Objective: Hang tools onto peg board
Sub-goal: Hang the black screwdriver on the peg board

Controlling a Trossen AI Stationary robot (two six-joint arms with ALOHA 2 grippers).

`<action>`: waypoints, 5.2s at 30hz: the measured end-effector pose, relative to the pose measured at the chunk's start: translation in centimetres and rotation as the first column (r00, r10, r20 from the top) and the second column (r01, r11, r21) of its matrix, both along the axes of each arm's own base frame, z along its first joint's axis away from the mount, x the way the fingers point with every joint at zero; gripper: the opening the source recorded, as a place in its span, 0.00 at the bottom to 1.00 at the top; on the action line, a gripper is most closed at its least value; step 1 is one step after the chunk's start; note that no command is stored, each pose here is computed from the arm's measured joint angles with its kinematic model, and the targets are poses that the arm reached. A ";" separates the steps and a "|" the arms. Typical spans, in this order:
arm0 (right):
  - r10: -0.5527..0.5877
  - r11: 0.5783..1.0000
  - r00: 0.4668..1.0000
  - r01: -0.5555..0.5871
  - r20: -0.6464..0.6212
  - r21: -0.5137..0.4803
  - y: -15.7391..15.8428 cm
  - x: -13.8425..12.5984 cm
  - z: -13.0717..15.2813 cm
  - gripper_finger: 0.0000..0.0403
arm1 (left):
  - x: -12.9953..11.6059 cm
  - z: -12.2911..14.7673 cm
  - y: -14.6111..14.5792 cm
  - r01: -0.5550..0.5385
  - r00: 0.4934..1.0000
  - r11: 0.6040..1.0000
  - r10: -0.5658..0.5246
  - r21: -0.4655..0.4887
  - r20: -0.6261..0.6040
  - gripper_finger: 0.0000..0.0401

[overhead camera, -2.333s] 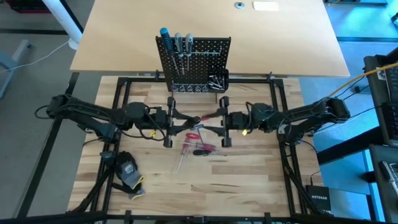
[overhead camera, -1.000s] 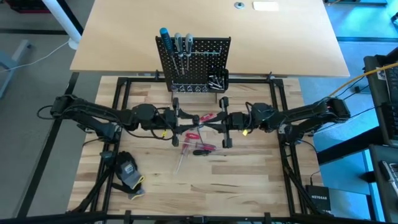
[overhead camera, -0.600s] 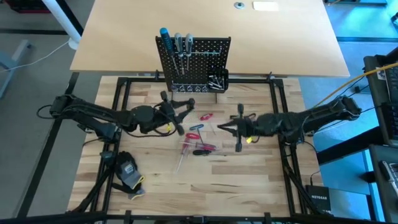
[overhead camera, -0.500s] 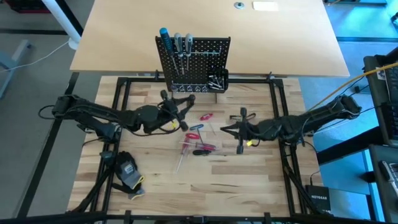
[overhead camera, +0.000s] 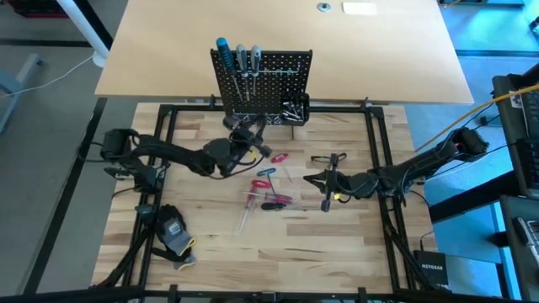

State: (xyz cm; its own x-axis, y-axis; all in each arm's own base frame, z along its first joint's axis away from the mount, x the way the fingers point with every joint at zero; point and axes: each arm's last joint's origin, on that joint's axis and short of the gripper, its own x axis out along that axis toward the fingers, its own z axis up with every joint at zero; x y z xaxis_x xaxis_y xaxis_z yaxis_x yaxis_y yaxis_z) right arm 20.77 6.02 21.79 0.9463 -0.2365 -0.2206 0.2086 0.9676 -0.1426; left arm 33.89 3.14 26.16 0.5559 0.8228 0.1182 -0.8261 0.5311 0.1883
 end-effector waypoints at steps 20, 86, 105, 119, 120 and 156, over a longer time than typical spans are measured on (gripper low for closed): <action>0.004 1.000 1.000 -0.004 0.004 -0.024 0.0 0.0 0.1 0.04 | -0.7 -2.9 3.1 -0.157 0.982 0.987 0.158 0.012 -0.103 0.26; 0.004 1.000 1.000 -0.004 0.008 -0.027 0.0 0.1 0.1 0.04 | -1.8 -3.8 8.3 -0.169 0.985 0.976 0.173 -0.135 0.017 0.29; 0.004 1.000 1.000 -0.004 0.008 -0.027 0.0 0.1 0.1 0.04 | -1.6 -3.9 8.0 -0.159 0.987 0.980 0.159 -0.121 -0.010 0.28; -0.004 1.000 1.000 0.004 0.008 -0.029 -0.1 0.0 0.1 0.04 | -1.4 -2.7 6.4 -0.138 0.990 0.990 0.138 -0.017 -0.009 0.28; -0.004 1.000 1.000 0.004 0.008 -0.029 -0.1 0.0 0.1 0.04 | -1.4 -2.4 6.3 -0.136 0.991 0.991 0.136 -0.009 -0.007 0.28; 0.130 0.991 0.988 -0.133 0.086 0.029 0.4 0.3 0.9 0.15 | -2.7 2.0 -6.9 0.262 0.960 0.959 -0.246 0.110 -0.136 0.28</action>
